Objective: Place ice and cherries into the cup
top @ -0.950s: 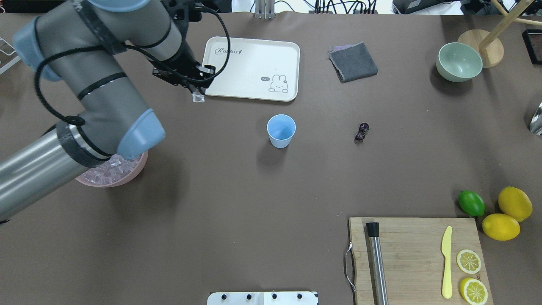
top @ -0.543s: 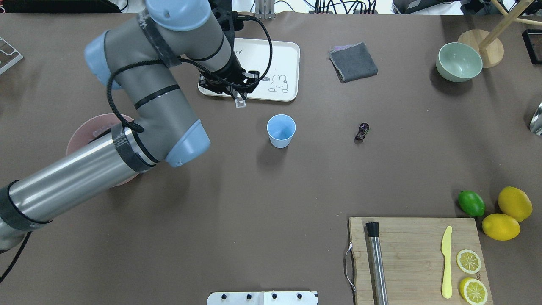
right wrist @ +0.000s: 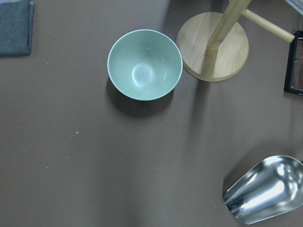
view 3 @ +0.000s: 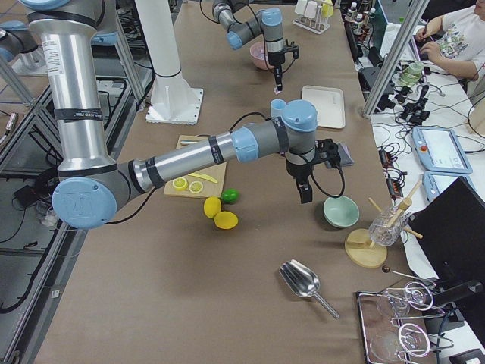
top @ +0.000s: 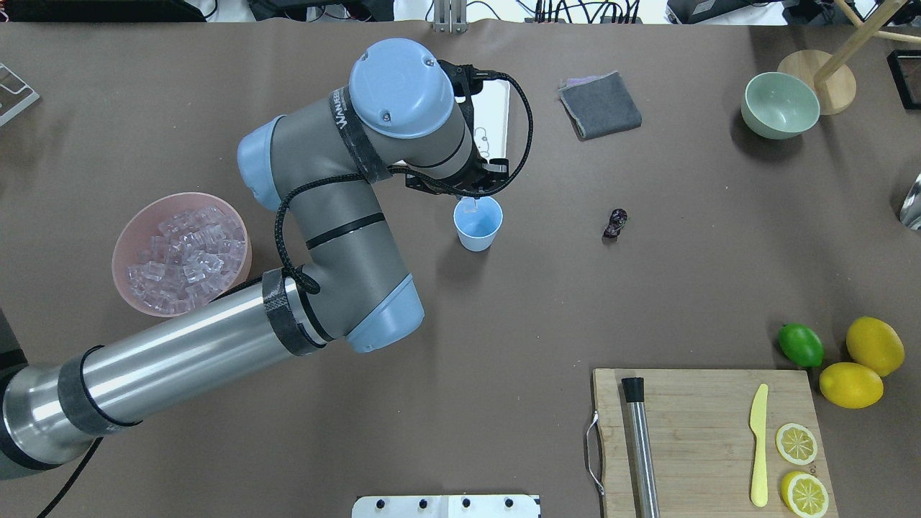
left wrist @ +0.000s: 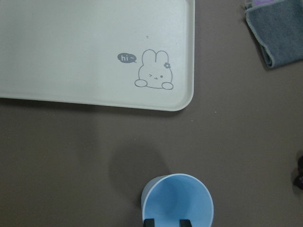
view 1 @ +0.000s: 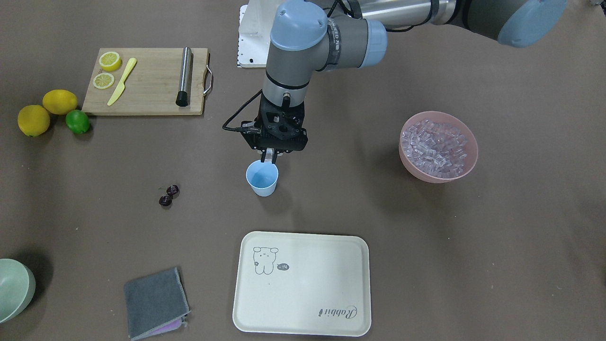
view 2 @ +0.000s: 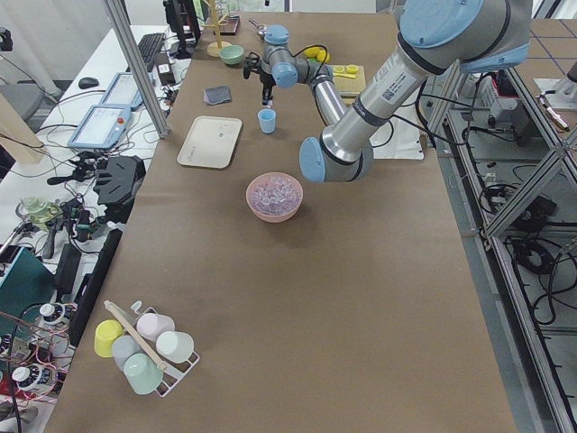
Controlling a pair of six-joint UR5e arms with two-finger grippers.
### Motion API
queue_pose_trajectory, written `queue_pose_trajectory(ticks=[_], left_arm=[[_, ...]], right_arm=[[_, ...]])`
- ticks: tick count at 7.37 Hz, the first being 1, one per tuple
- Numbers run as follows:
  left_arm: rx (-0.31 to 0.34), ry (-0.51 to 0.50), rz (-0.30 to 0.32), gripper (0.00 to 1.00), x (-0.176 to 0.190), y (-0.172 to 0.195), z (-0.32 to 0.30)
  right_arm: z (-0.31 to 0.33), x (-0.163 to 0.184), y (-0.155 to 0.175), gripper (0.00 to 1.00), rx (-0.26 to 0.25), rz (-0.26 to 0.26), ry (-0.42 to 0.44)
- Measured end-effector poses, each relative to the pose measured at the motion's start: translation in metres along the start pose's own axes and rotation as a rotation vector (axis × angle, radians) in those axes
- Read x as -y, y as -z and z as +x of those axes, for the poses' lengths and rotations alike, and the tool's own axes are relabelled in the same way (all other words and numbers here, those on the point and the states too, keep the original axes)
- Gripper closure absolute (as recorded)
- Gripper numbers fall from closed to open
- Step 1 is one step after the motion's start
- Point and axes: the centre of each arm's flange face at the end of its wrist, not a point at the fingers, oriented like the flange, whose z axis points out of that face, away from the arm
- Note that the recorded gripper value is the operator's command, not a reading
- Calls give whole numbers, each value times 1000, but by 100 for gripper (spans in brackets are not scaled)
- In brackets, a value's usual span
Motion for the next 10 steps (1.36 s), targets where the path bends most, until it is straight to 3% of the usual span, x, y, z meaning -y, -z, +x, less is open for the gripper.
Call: queue_pose_trajectory(ticks=[4,5,6,7,8,10], left_arm=[[2,-42,32,100,1,-32,-3],[-3,-48,27,68,-3,-36,-1],[-9,-51,27,65,-6,-37,0],[-12,-52,28,50,-6,-37,0],[-13,-52,28,29,-6,-37,0],[-28,-58,42,26,1,-32,-7]], right_arm=[[9,-10,4,0,-2,1,-25],[9,-12,4,0,1,-1,-28],[10,-13,3,0,1,-3,-30],[11,-15,2,0,2,-6,-30],[12,-19,1,0,3,-8,-31],[12,-25,1,0,5,-9,-31]])
